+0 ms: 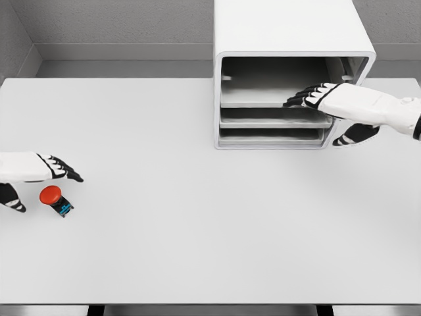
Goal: Slide open multi-storey tabletop storage cabinets and put open load switch and slide close multi-storey tabletop storage cabinets
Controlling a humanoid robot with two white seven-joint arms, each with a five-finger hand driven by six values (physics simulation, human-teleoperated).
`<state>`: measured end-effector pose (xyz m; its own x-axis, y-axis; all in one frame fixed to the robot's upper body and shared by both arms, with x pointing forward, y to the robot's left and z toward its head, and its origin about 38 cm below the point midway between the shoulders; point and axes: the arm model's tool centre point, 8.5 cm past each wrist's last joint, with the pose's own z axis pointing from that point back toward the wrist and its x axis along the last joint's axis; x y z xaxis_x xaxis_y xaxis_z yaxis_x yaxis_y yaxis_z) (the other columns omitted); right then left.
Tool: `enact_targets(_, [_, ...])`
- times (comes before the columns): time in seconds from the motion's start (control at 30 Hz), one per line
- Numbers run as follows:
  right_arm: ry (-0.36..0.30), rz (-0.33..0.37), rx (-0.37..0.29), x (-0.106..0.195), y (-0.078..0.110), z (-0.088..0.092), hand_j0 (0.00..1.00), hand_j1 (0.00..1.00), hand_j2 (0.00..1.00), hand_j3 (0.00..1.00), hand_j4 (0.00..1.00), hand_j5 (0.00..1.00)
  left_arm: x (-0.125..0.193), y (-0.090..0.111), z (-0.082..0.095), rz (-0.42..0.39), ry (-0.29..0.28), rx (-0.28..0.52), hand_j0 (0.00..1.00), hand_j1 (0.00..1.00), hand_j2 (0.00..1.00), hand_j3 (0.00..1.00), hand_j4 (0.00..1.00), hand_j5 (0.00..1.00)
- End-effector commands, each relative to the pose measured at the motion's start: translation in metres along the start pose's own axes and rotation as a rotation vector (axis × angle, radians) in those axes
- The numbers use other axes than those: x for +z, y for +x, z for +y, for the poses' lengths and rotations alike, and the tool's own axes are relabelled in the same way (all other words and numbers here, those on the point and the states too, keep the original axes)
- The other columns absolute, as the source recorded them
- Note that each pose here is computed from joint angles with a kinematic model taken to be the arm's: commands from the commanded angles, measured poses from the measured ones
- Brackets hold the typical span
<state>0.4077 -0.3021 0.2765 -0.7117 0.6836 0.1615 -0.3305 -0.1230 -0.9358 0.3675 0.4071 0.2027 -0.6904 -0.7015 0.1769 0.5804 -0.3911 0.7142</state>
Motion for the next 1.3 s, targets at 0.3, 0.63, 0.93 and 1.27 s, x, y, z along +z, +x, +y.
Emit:
enact_targets(0.3, [0.035,-0.001,-0.078,-0.033,0.009,0.012,1.00,1.00,1.00,1.00,1.00,1.00,-0.004,0.003,-0.001,-0.013,-0.013,0.000,1.00,1.00,1.00,1.00,1.00,1.00])
enact_targets(0.63, [0.004,0.061,-0.157,-0.051,-0.002,-0.003,1.00,1.00,1.00,1.00,1.00,1.00,-0.002,0.003,0.007,-0.009,0.001,-0.013,1.00,1.00,1.00,1.00,1.00,1.00])
enact_targets(0.93, [0.034,0.093,-0.210,-0.079,-0.012,0.001,1.00,1.00,1.00,1.00,1.00,1.00,0.000,0.002,0.012,-0.006,0.027,-0.013,1.00,1.00,1.00,1.00,1.00,1.00])
enact_targets(1.27, [0.086,0.079,-0.175,-0.084,-0.010,0.013,1.00,1.00,1.00,1.00,1.00,1.00,0.004,0.000,0.012,0.006,0.027,-0.012,1.00,1.00,1.00,1.00,1.00,1.00])
